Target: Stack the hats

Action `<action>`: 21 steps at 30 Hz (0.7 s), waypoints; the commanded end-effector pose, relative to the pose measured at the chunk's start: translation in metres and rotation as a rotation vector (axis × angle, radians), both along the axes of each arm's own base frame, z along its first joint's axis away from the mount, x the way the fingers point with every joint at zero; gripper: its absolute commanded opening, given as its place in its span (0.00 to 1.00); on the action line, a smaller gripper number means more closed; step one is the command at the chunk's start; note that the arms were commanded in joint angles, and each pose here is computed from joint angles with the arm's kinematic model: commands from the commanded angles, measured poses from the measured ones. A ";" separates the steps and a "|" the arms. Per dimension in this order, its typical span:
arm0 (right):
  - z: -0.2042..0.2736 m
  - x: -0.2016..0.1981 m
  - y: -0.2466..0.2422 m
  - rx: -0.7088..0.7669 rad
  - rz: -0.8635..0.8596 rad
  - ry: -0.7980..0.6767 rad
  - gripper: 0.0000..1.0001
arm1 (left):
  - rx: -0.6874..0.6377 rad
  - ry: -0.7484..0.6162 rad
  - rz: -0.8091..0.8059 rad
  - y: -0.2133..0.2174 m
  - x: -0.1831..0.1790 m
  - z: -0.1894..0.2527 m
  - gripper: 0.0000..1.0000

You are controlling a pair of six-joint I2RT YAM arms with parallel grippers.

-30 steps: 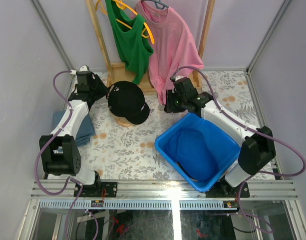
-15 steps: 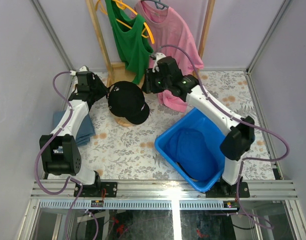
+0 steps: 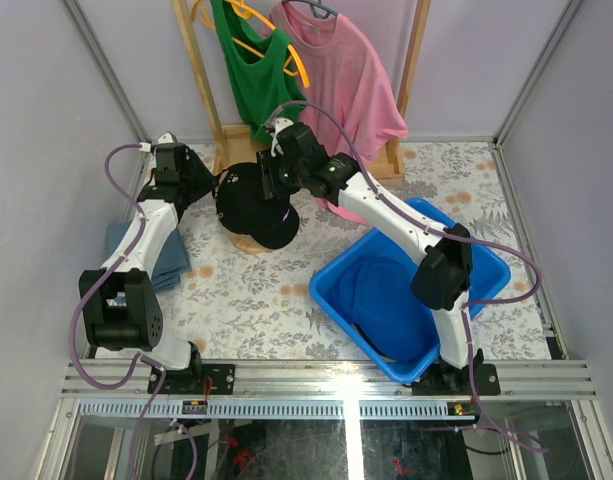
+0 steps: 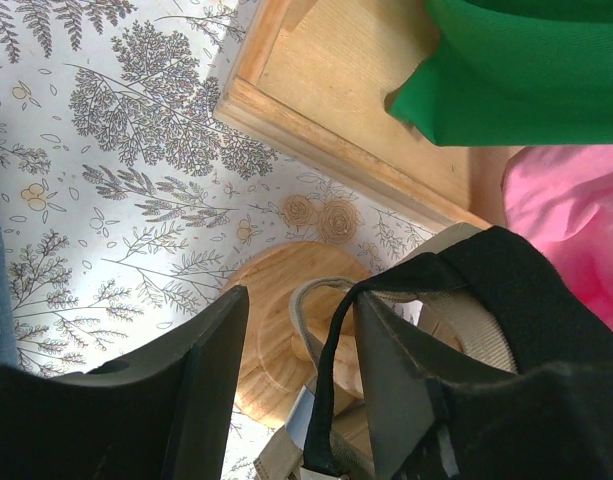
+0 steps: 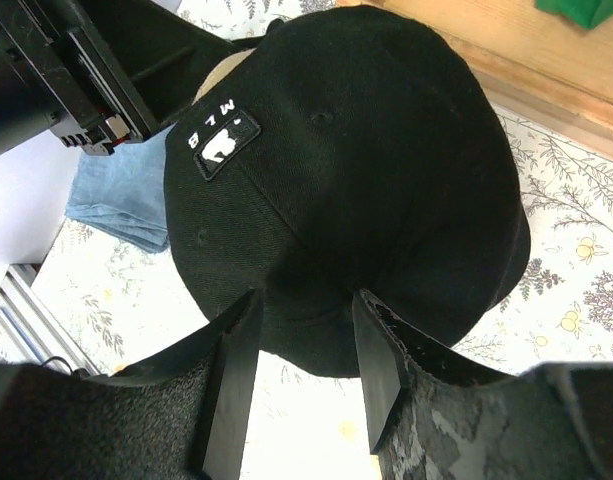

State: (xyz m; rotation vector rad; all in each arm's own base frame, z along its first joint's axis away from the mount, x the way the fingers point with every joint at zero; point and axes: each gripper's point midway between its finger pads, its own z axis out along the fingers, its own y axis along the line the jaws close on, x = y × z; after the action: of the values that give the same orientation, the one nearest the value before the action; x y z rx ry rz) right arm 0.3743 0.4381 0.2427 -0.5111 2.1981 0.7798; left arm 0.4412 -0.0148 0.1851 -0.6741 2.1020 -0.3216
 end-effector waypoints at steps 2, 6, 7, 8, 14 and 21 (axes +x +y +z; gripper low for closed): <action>0.009 -0.010 0.009 -0.002 0.026 -0.024 0.49 | 0.007 0.007 0.007 0.001 0.001 0.002 0.46; 0.014 -0.009 0.007 -0.006 0.012 -0.048 0.49 | 0.010 0.008 0.018 0.002 0.000 0.001 0.46; 0.018 -0.008 0.007 -0.004 0.008 -0.057 0.49 | 0.010 0.008 0.022 0.003 -0.001 0.002 0.46; 0.022 -0.007 0.006 -0.002 0.005 -0.063 0.49 | 0.009 0.007 0.027 0.003 -0.001 0.002 0.46; 0.055 -0.006 -0.006 0.028 -0.030 -0.139 0.49 | 0.011 -0.007 0.084 0.011 -0.002 0.011 0.54; 0.081 -0.013 -0.020 0.048 -0.045 -0.187 0.50 | -0.022 -0.037 0.119 0.011 0.002 0.024 0.63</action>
State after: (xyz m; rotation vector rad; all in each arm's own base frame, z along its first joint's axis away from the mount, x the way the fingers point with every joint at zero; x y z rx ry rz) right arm 0.3727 0.4301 0.2660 -0.5007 2.1332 0.7093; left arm 0.4380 -0.0068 0.1824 -0.7608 2.0894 -0.2830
